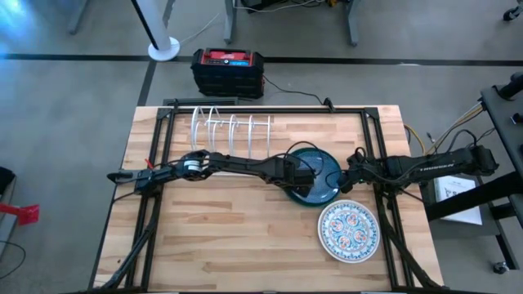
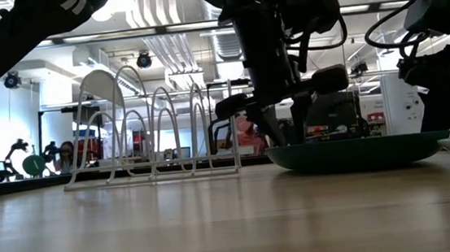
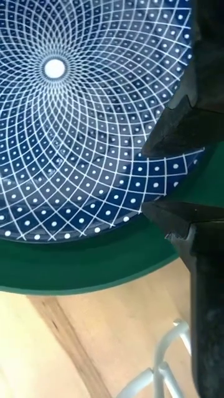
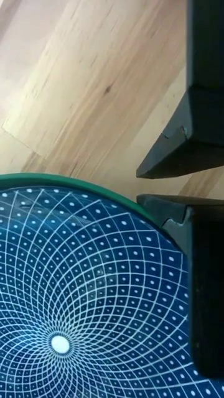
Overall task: Sort dishes
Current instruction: Put the blue patterned plate in the dish rack
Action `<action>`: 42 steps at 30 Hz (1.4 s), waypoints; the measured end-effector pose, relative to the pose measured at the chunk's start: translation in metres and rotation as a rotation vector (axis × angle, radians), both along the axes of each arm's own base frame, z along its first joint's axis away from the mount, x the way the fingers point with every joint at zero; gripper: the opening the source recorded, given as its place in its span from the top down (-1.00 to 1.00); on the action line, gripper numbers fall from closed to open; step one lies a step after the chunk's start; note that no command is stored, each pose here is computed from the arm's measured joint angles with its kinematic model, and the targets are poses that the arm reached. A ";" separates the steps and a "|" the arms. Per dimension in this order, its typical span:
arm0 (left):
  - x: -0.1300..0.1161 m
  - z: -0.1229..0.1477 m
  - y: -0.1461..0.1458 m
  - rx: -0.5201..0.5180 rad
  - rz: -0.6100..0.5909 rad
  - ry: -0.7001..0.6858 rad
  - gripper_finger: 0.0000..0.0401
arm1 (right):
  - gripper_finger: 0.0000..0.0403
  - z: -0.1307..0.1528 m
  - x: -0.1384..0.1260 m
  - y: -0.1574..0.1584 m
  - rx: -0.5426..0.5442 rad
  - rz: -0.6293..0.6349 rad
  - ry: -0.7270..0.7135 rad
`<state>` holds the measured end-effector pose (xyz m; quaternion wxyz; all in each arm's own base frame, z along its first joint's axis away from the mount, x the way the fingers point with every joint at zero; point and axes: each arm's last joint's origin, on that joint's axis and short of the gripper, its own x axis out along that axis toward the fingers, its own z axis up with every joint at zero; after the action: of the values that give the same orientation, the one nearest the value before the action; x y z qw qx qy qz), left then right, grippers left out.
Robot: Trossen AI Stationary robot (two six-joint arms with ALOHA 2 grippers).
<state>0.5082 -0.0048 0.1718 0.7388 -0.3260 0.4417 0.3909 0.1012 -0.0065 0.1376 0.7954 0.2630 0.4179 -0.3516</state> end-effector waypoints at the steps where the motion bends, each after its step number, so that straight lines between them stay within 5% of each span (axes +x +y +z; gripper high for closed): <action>1: 0.000 0.000 0.001 -0.001 0.006 -0.003 0.43 | 0.78 0.000 0.000 0.000 0.000 0.002 0.000; 23: -0.004 0.010 0.003 0.002 0.012 0.041 0.42 | 0.69 0.000 0.001 0.000 0.004 0.012 -0.007; 35: -0.004 0.011 0.004 0.001 0.016 0.044 -0.01 | 0.66 0.000 0.001 0.001 0.013 0.023 -0.003; 42: 0.000 -0.003 0.004 -0.007 0.014 0.044 -0.08 | 0.67 0.000 0.001 0.001 0.014 0.024 -0.004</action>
<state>0.5086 -0.0012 0.1692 0.7250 -0.3230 0.4570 0.4016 0.1022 -0.0058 0.1375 0.7985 0.2641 0.4219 -0.3384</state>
